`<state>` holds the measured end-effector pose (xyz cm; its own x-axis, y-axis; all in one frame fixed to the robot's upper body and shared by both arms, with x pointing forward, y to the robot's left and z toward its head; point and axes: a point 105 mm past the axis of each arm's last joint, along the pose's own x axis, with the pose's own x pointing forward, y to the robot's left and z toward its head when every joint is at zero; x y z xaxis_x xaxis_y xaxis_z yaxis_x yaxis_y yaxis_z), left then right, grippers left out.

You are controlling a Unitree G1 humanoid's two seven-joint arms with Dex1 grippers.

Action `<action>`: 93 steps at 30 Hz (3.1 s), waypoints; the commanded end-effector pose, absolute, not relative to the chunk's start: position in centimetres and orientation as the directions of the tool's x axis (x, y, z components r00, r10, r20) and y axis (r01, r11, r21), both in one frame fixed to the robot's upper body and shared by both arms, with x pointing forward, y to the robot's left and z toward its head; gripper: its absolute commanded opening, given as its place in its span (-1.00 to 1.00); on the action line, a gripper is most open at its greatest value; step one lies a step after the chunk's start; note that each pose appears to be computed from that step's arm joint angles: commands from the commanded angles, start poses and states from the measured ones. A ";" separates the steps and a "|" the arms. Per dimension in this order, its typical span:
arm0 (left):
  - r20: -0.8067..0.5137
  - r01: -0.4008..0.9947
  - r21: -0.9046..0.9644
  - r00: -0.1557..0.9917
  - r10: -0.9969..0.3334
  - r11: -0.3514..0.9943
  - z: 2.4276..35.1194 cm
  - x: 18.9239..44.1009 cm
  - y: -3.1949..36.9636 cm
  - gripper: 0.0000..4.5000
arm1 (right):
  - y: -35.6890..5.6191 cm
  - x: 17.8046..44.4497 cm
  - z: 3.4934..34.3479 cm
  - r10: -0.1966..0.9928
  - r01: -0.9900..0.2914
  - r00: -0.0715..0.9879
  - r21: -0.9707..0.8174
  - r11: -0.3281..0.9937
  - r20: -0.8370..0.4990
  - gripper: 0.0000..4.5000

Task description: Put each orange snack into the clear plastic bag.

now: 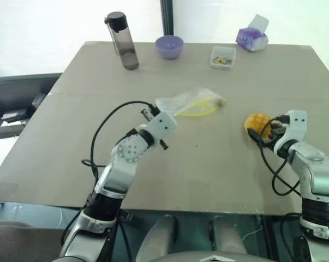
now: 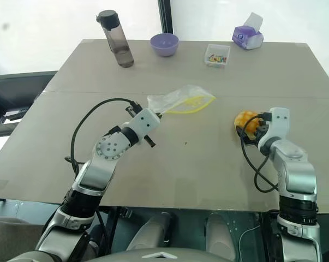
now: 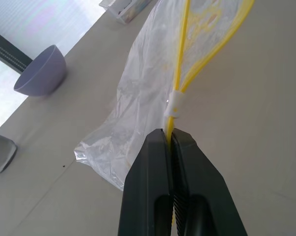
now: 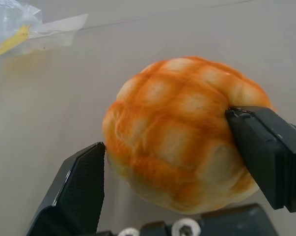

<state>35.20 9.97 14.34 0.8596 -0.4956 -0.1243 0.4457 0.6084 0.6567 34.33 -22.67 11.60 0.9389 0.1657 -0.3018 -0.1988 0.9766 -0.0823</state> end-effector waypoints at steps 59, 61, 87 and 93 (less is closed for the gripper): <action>-0.101 0.545 0.709 0.706 -0.701 0.447 12.3 31.5 5.3 -1.00 | -8.6 36.9 16.8 0.620 -0.657 0.754 -0.251 0.711 -0.216 -0.99; -0.101 0.551 0.707 0.699 -0.708 0.443 12.3 31.3 5.1 -1.00 | -8.7 37.4 16.9 0.596 -0.631 0.776 -0.235 0.740 -0.206 -0.99; -0.073 0.531 0.637 0.763 -0.643 0.558 12.5 32.7 6.4 -1.00 | -16.7 32.4 14.8 0.610 -0.721 0.673 -0.553 0.418 -0.418 0.76; -0.077 0.536 0.638 0.759 -0.646 0.554 12.4 32.7 6.3 -1.00 | -17.3 34.6 15.2 0.530 -0.612 0.764 -0.676 0.411 -0.369 0.76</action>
<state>32.70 6.48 11.53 0.7611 -0.6393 -0.1102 0.5528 0.5502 0.6259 33.59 -17.32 13.38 0.7095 0.5494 -0.4413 -0.6903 0.4160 -0.5919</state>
